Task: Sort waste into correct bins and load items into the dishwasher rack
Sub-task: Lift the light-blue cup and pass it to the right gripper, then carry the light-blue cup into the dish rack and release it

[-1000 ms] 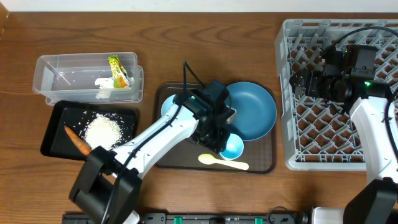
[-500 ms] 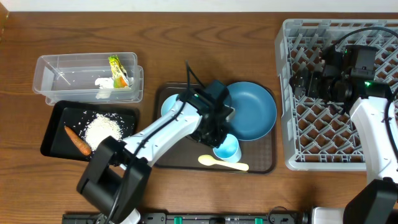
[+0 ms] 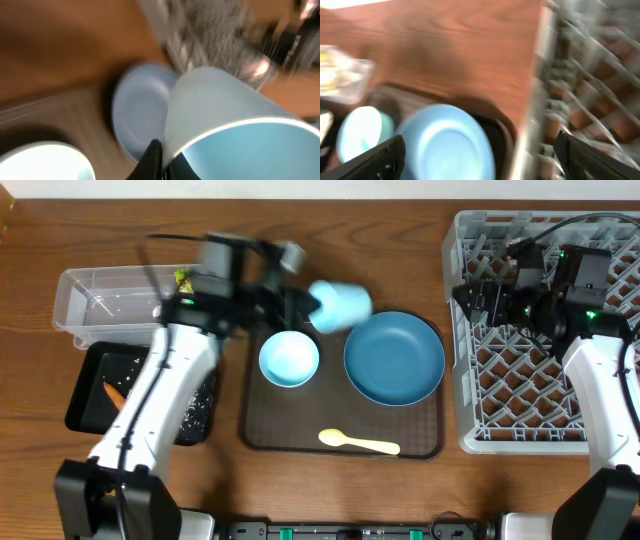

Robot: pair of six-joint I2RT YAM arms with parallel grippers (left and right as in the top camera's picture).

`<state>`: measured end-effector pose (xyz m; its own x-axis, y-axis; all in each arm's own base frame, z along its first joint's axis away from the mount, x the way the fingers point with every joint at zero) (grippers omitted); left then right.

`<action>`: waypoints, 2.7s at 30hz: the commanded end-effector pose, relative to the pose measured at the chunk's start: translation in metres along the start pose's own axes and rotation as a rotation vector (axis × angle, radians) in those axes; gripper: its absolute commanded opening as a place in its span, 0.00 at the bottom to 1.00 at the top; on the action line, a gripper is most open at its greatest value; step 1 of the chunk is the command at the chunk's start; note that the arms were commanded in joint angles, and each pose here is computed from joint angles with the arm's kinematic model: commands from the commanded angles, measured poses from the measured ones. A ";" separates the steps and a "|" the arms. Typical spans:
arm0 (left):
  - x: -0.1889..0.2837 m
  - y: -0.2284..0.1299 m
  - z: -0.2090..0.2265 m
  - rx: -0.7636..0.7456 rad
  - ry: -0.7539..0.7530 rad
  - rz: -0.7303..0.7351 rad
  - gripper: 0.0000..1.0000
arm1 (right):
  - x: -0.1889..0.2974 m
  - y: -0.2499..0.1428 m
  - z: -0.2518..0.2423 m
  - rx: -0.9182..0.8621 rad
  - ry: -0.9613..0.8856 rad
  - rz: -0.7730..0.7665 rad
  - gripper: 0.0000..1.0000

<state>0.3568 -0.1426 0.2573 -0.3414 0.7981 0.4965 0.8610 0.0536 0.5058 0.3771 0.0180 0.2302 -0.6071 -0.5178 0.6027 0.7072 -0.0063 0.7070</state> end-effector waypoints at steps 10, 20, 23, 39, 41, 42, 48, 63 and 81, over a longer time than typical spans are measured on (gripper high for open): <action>0.017 0.037 -0.029 0.202 -0.469 0.034 0.06 | 0.002 0.007 0.122 0.443 0.671 -0.125 0.97; 0.008 0.024 -0.051 0.174 -0.554 0.133 0.06 | 0.002 0.027 0.165 0.696 0.797 -0.295 0.91; 0.004 0.020 -0.056 0.166 -0.570 0.155 0.06 | 0.008 0.033 0.171 0.764 0.838 -0.355 0.88; -0.004 0.013 -0.067 0.154 -0.586 0.190 0.06 | 0.021 0.047 0.182 0.841 0.902 -0.441 0.75; -0.004 0.013 -0.067 0.154 -0.586 0.190 0.06 | 0.021 0.047 0.182 0.841 0.902 -0.441 0.73; -0.004 0.013 -0.067 0.154 -0.585 0.190 0.06 | 0.021 0.047 0.183 0.842 0.902 -0.442 0.73; -0.004 0.013 -0.067 0.154 -0.585 0.190 0.07 | 0.021 0.047 0.183 0.842 0.902 -0.442 0.63; 0.001 0.019 -0.057 0.053 -0.565 0.118 0.42 | 0.015 0.054 0.170 0.740 0.807 -0.414 0.53; -0.002 -0.008 0.048 0.177 0.140 0.040 0.49 | 0.029 0.052 0.011 0.232 0.060 -0.262 0.37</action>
<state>0.3651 -0.1232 0.2279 -0.3176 0.7696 0.5540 0.9387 0.1726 0.2984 0.3908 0.0429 0.2777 -0.6108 -0.7210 0.3271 0.4190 0.0562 0.9063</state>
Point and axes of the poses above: each gripper's point midway between its finger pads, its own x axis back along the fingers, its own z axis along the line the jaws close on, y = z × x, the point moved 6 cm from there along x, back along the fingers, and after that the axes turned 4 degrees about x, right-handed, at the moved point
